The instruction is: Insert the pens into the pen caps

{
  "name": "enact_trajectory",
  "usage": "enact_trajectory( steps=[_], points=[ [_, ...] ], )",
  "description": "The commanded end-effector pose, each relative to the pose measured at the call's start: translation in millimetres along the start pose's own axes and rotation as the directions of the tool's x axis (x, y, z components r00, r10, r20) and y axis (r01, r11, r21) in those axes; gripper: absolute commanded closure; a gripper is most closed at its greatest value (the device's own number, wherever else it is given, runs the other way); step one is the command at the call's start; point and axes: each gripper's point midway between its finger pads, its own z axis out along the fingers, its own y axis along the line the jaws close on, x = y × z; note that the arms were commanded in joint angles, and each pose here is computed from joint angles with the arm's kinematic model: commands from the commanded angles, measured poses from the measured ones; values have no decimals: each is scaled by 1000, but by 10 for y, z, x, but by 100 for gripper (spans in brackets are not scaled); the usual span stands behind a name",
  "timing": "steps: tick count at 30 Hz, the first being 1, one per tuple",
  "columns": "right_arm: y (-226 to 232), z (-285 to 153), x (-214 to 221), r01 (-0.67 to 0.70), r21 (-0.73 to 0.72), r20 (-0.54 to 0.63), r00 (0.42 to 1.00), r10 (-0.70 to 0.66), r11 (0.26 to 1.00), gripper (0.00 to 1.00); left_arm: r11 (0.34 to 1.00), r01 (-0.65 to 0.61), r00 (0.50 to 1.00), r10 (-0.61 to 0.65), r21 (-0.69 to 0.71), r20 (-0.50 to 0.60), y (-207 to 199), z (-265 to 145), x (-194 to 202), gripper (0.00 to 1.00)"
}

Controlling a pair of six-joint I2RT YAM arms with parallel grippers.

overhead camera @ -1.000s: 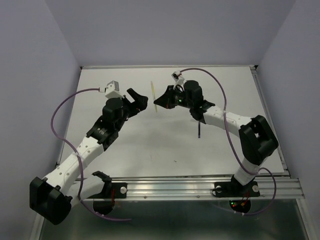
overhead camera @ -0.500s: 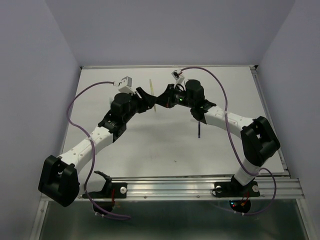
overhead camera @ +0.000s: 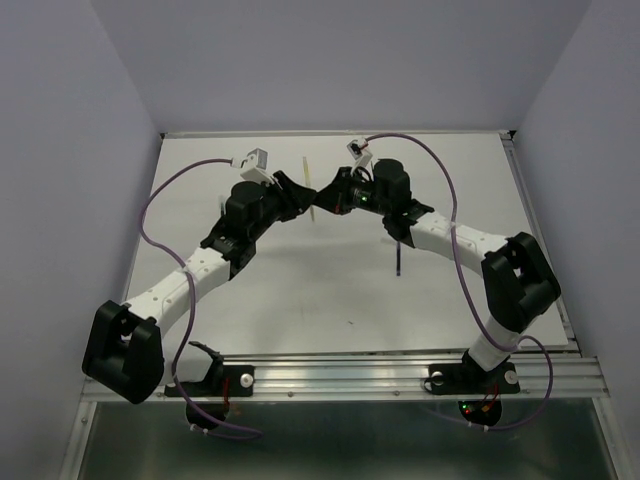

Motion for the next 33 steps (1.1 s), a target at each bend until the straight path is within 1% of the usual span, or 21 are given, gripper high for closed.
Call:
enact_trajectory(
  steps=[1,8,15,17,18,19,20,21,23,24,25,26,27,28,29,30,31,32,33],
  points=[
    [366,-95,-35,41,-109,6,999,-40,993,99,999,20,989,-26,46,147,-174,10,-454,53],
    [420,-146,-55,45,-117,13,999,-44,992,99,998,43,986,-51,52,156,-131,-2,-495,55],
    [483,-109,-92,53,-132,23,998,-51,990,99,989,11,998,-20,145,62,-265,54,-311,56],
    [481,-95,-95,52,-134,22,999,-49,990,99,986,6,999,-12,166,34,-279,64,-239,57],
    [479,-88,-98,50,-134,22,999,-48,990,99,984,0,1000,-6,176,29,-291,66,-228,64],
    [478,-76,-109,49,-133,24,999,-47,990,99,983,-3,1000,-1,182,21,-296,68,-210,68],
    [472,-69,-123,52,-129,29,998,-48,990,99,983,-2,1000,-1,184,17,-296,66,-198,80],
    [464,-66,-130,51,-124,33,998,-48,991,99,983,-4,1000,1,185,18,-300,63,-202,87],
    [439,-58,-139,50,-111,38,998,-46,993,98,983,-5,1000,1,185,24,-305,43,-215,98],
    [432,-56,-142,47,-106,38,998,-43,993,90,983,-7,1000,2,184,30,-306,35,-227,100],
    [397,-47,-128,42,-92,34,999,-39,995,83,984,-13,999,5,179,43,-303,30,-254,100],
    [371,-42,-126,42,-80,34,999,-40,996,74,986,-23,999,15,166,50,-285,22,-269,100],
    [340,-37,-115,41,-67,32,999,-39,997,56,988,-30,998,21,153,57,-262,25,-289,100],
    [319,-38,-115,38,-55,34,999,-36,998,52,989,-43,997,33,142,69,-268,28,-335,100],
    [278,-43,-108,34,-34,35,999,-33,999,45,996,-43,998,39,76,53,-133,61,-310,100],
    [256,-49,-106,35,-21,36,999,-35,999,26,997,-65,996,63,40,57,-59,79,-346,100],
    [236,-56,-117,36,-6,41,999,-36,999,18,997,-76,994,76,0,74,-22,105,-459,100],
    [147,-81,-151,30,32,56,998,-32,999,11,996,-79,995,82,-48,60,97,150,-461,100],
    [139,-122,-152,29,47,63,998,-32,998,0,989,-103,993,108,-104,45,233,155,-515,100]
  ],
)
